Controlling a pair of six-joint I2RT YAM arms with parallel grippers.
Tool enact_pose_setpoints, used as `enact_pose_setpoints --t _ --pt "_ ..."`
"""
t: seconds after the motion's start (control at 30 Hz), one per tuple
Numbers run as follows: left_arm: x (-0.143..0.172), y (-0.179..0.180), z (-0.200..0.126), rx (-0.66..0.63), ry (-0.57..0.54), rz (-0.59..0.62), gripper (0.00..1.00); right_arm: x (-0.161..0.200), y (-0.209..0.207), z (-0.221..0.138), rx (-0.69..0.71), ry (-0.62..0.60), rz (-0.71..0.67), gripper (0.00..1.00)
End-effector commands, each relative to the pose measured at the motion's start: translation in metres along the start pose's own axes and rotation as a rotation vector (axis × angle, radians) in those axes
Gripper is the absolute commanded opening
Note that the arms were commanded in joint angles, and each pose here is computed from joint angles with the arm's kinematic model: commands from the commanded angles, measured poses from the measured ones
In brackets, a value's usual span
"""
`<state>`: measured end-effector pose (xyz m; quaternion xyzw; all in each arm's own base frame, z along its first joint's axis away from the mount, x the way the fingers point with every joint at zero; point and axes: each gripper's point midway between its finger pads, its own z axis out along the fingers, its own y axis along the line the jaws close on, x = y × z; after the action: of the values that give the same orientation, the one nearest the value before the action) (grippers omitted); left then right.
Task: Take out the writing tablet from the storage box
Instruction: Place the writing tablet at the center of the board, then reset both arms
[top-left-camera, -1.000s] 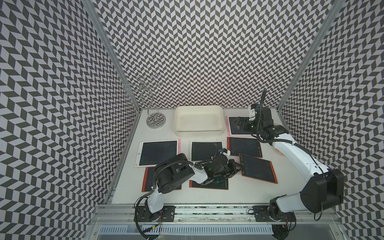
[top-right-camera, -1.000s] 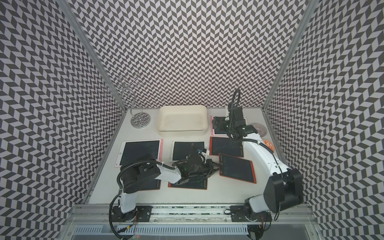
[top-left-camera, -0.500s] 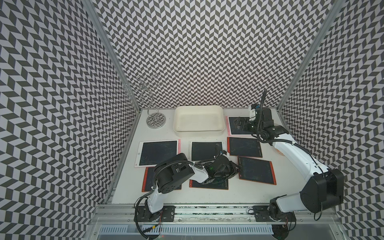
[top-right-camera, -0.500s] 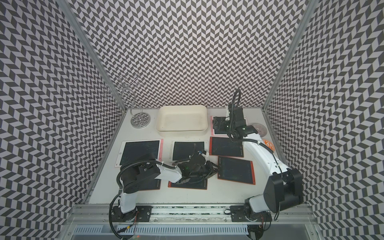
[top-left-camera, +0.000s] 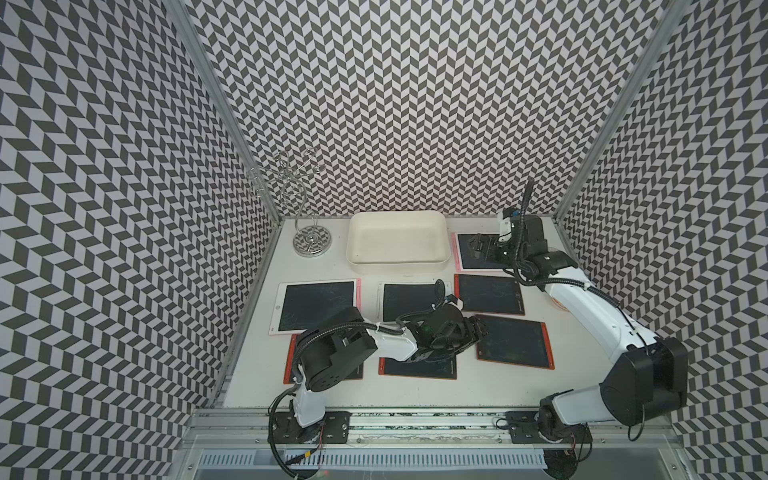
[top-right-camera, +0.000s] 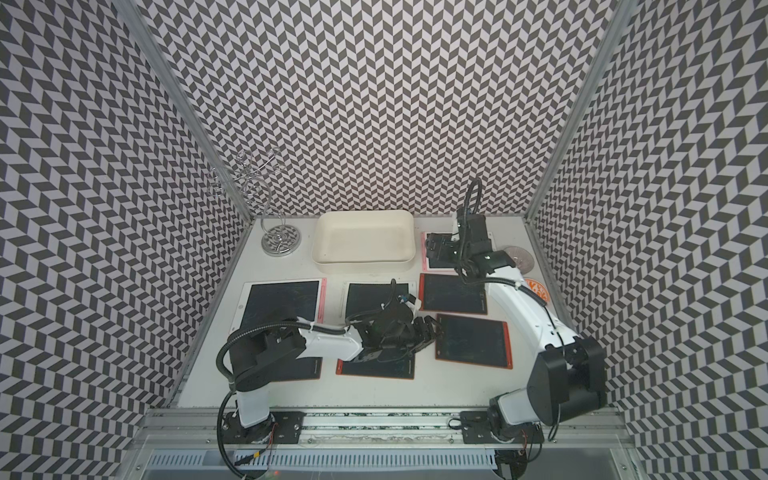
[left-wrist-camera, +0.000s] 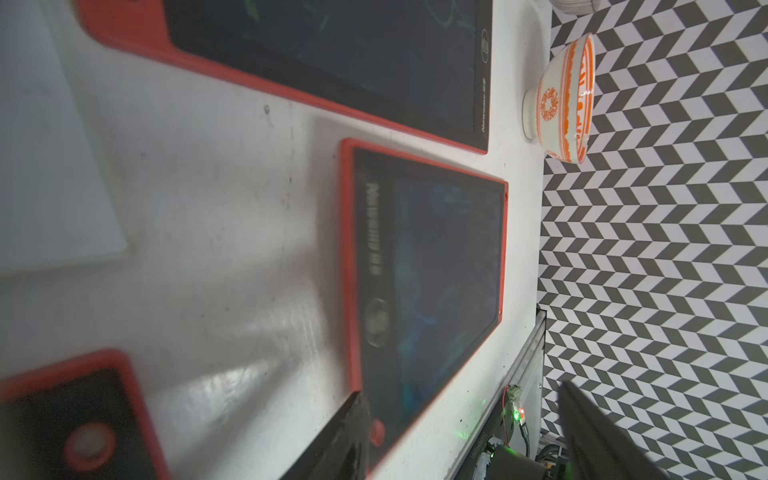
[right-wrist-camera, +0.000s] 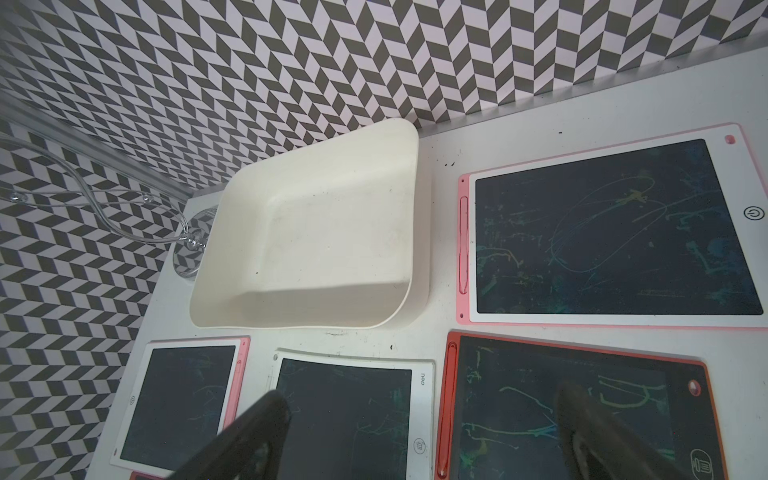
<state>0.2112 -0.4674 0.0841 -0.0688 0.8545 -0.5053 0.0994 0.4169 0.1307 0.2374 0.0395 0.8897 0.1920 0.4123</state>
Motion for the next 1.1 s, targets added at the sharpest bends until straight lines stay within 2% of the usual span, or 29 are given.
enact_pose_setpoints --t 0.0,0.07,0.1,0.3,0.4,0.53,0.73,0.9,1.07 --pt "-0.008 -0.008 -0.008 -0.014 -0.023 0.026 0.89 -0.023 0.002 -0.006 -0.003 -0.082 -0.01 0.99" --pt "-0.011 -0.011 -0.013 -0.03 -0.032 0.048 0.99 -0.024 0.001 -0.008 0.003 -0.091 -0.011 0.99" --pt "-0.015 -0.014 -0.017 -0.032 -0.043 0.065 0.99 -0.027 0.002 -0.009 0.003 -0.1 -0.011 0.99" --pt "-0.043 -0.042 -0.052 -0.021 -0.153 0.176 0.99 -0.042 0.0 -0.023 0.023 -0.192 -0.006 0.99" --pt "-0.063 -0.067 -0.08 0.014 -0.241 0.298 0.99 -0.047 -0.01 -0.029 0.057 -0.246 0.019 0.99" --pt "-0.095 -0.081 -0.125 0.018 -0.392 0.453 0.99 -0.047 -0.02 -0.027 0.05 -0.269 0.056 0.99" --pt "-0.148 -0.072 -0.2 -0.023 -0.573 0.578 0.99 -0.053 -0.033 -0.029 0.104 -0.353 0.022 0.99" --pt "-0.19 -0.046 -0.27 -0.164 -0.753 0.619 0.99 -0.051 -0.054 -0.026 0.206 -0.399 -0.003 0.99" --pt "-0.21 -0.027 -0.327 -0.328 -0.952 0.662 0.99 -0.044 -0.066 -0.02 0.249 -0.416 -0.058 0.99"
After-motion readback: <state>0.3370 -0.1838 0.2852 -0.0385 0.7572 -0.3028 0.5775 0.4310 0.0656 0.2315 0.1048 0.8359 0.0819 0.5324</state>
